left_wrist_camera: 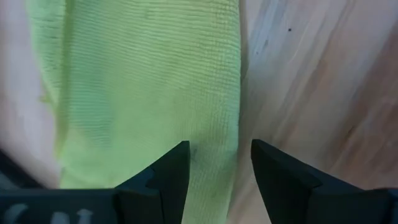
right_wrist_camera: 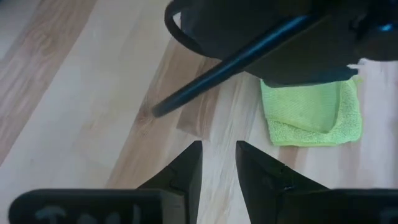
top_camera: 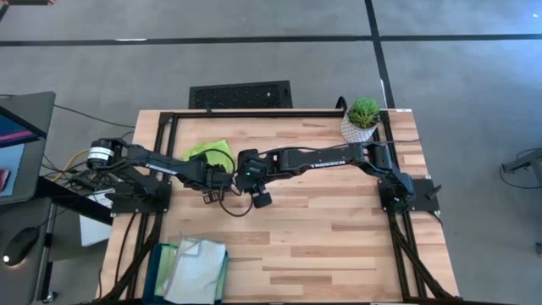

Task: Fold microfiber towels
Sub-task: Put the folded green microfiber cloth into the blue bin

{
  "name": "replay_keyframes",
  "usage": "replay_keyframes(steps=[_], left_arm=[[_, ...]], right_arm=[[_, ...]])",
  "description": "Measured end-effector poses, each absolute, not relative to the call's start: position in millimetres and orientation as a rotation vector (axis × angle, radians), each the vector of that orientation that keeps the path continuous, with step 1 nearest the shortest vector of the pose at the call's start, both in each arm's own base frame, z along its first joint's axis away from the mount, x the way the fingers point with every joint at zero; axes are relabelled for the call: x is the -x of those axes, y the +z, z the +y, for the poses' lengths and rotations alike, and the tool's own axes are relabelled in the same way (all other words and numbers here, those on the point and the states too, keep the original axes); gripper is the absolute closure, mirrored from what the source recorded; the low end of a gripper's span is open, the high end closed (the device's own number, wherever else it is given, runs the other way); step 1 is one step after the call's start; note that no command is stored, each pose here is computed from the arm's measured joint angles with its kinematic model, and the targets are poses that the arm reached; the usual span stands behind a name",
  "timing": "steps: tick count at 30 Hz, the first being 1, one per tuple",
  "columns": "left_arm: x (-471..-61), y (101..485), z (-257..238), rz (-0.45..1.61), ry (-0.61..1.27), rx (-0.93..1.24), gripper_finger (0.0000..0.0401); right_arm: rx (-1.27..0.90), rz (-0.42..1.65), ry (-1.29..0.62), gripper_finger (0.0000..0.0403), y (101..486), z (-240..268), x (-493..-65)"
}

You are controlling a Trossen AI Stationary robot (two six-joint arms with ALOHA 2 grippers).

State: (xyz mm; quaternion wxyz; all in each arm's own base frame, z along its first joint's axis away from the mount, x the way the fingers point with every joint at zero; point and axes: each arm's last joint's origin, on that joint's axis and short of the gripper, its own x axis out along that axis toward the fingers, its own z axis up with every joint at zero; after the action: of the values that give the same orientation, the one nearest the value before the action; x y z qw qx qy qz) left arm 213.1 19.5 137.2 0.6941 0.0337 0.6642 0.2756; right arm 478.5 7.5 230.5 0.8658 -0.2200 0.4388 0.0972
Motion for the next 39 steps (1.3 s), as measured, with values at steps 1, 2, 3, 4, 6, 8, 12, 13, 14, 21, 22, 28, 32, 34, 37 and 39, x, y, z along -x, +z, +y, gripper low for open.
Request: replay_keyframes(steps=[1, 2, 3, 4, 6, 8, 12, 13, 14, 21, 22, 28, 32, 34, 37, 39], left_arm=[[-212, 134, 20, 1.47, 0.612, -0.07, 0.0236], [-212, 131, 20, 1.457, 0.614, -0.069, 0.0236], [-211, 130, 20, 1.446, 0.621, -0.079, 0.0237], [-211, 130, 20, 1.438, 0.637, -0.098, 0.0236], [-210, 129, 21, 1.423, 0.684, -0.143, 0.0237], [-210, 130, 22, 1.413, 0.712, -0.162, 0.0237], [-209, 129, 25, 1.426, 0.705, -0.128, 0.0237], [-208, 128, 26, 1.432, 0.703, -0.117, 0.0237], [-207, 127, 27, 1.436, 0.707, -0.11, 0.0237], [-198, 119, 33, 1.44, 0.741, -0.082, 0.0237], [-198, 118, 34, 1.439, 0.745, -0.081, 0.0237], [-197, 117, 36, 1.442, 0.744, -0.071, 0.0286], [-198, 116, 37, 1.431, 0.761, -0.04, 0.0372], [-198, 116, 37, 1.427, 0.761, -0.031, 0.039], [-200, 119, 36, 1.441, 0.737, -0.013, 0.0395], [-202, 123, 33, 1.466, 0.72, -0.006, 0.0398]], right_arm=[[0.461, 0.92, 0.204, 0.0283, 231, 7, -478], [0.46, 0.924, 0.204, 0.0283, 230, 7, -478], [0.46, 0.927, 0.205, 0.0283, 230, 7, -478], [0.46, 0.929, 0.205, 0.0283, 230, 7, -478], [0.46, 0.931, 0.206, 0.0283, 230, 7, -478], [0.46, 0.93, 0.206, 0.0283, 230, 7, -478], [0.458, 0.931, 0.205, 0.0283, 230, 7, -478], [0.458, 0.931, 0.205, 0.0283, 230, 7, -478], [0.458, 0.931, 0.205, 0.0283, 230, 7, -478], [0.458, 0.935, 0.206, 0.0283, 230, 7, -477], [0.458, 0.937, 0.207, 0.0283, 229, 7, -477], [0.444, 0.981, 0.211, 0.0283, 229, 8, -473], [0.42, 1.005, 0.185, 0.0283, 237, 8, -467], [0.414, 1.043, 0.169, 0.0283, 241, 8, -460], [0.415, 1.024, 0.149, 0.0283, 255, 9, -455], [0.407, 1.025, 0.149, 0.0283, 263, 13, -449]])
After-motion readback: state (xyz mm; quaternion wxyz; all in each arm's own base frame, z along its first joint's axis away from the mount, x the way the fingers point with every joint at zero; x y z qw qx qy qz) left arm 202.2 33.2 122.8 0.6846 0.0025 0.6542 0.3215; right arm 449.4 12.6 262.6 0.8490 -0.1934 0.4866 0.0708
